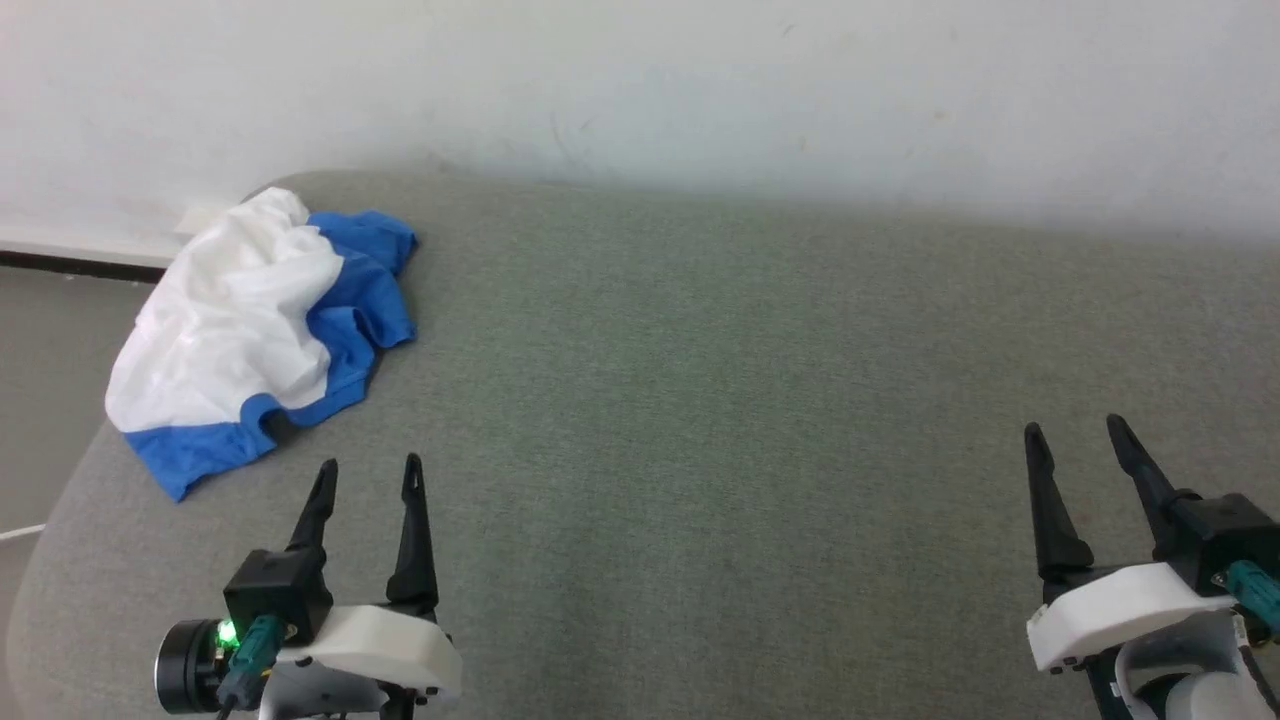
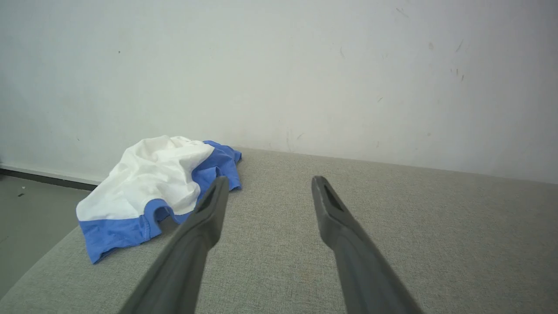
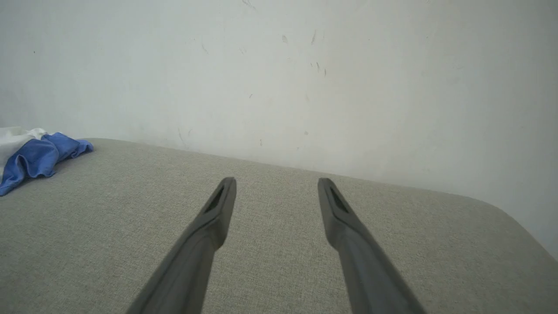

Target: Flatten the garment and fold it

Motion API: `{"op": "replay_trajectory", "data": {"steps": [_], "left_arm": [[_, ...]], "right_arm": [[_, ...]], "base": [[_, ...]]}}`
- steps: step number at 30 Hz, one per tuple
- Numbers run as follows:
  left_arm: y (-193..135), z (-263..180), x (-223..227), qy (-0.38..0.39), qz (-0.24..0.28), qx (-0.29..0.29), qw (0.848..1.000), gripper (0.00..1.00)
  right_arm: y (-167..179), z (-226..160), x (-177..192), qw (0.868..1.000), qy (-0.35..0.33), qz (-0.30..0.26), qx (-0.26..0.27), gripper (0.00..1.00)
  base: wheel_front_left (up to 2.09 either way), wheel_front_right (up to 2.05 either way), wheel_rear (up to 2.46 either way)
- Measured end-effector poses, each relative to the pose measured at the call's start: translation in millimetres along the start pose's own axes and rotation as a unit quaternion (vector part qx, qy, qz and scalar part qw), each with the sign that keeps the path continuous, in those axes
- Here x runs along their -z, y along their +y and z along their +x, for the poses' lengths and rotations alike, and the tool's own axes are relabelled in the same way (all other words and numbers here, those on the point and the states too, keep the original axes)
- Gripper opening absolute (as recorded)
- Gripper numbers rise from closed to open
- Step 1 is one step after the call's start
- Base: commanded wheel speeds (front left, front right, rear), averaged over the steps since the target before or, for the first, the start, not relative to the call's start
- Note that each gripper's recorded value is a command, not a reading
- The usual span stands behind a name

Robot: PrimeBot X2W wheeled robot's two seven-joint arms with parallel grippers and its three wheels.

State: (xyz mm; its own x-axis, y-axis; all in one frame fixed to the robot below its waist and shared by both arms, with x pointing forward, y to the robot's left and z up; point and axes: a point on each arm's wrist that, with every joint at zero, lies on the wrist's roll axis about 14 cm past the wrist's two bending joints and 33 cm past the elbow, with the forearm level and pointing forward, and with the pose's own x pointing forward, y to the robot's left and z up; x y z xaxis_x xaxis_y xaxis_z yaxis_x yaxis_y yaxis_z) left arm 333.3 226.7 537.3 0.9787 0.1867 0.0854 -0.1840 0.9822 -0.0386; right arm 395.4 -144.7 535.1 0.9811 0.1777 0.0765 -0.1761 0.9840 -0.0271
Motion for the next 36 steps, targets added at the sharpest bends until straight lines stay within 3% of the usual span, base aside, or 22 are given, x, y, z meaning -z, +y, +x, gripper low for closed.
{"op": "replay_trajectory", "data": {"steps": [36], "left_arm": [[79.2, -63.5, -7.9, -0.025, -0.015, -0.152, 0.988, 1.00]], "right_arm": [[99.6, 45.7, 5.0, 0.990, -0.021, 0.018, -0.141, 1.00]], "base": [[0.00, 0.00, 0.00]]}}
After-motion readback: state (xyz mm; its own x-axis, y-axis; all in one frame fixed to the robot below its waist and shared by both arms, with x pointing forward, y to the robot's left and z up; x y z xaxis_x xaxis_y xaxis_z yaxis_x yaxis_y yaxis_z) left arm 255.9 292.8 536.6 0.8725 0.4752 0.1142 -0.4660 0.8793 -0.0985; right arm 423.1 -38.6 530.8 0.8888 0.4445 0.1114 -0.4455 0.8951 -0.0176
